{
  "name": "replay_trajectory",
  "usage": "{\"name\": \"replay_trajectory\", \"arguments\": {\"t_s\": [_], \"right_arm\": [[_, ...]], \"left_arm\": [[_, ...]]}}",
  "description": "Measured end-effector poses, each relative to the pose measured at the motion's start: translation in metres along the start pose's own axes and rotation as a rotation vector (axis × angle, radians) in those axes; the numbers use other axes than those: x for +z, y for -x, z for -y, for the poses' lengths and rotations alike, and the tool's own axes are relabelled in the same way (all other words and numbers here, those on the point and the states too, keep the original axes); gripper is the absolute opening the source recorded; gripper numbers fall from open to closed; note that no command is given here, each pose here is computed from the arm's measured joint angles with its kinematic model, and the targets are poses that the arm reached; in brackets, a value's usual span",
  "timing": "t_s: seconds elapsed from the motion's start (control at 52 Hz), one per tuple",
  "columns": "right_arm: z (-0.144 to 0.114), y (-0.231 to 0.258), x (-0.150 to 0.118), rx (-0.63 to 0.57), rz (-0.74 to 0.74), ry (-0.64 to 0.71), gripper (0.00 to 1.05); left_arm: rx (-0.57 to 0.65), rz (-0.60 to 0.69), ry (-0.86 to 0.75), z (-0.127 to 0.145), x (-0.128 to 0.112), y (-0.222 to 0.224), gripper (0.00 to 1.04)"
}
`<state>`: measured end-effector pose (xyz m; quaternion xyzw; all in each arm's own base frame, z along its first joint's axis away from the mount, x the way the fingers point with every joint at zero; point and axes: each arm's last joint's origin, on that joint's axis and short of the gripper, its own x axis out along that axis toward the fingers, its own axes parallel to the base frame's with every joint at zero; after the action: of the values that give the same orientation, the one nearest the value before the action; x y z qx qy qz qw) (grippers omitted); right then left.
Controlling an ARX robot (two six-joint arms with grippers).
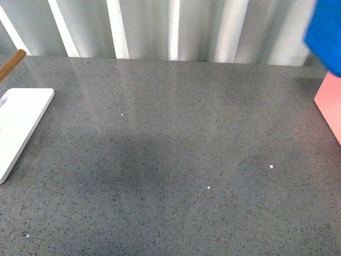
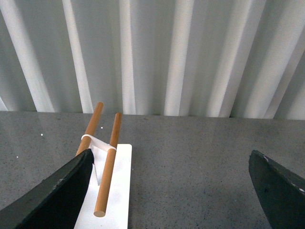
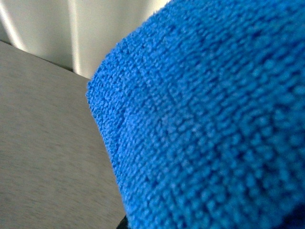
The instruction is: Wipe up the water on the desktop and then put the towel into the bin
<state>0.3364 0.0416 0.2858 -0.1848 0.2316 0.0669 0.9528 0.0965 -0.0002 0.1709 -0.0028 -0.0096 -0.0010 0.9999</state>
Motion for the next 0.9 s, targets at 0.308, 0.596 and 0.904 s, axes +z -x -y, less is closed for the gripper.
{"name": "replay_trajectory", "arguments": {"t_s": [0.308,0.596,0.904], "right_arm": [[0.082,0.009,-0.016,-0.149,-0.322,-0.088,0.05],[0.121,-0.002,-0.029,-0.163,-0.479,-0.131,0.05],[0.126,-0.012,-0.037,-0.206,-0.524,-0.105,0.05]], "left_arm": [[0.0,0.0,0.0,0.0,0.0,0.0,0.98],[0.0,0.0,-0.001,0.0,0.0,0.0,0.98],[0.0,0.0,-0.001,0.0,0.0,0.0,0.98]]}}
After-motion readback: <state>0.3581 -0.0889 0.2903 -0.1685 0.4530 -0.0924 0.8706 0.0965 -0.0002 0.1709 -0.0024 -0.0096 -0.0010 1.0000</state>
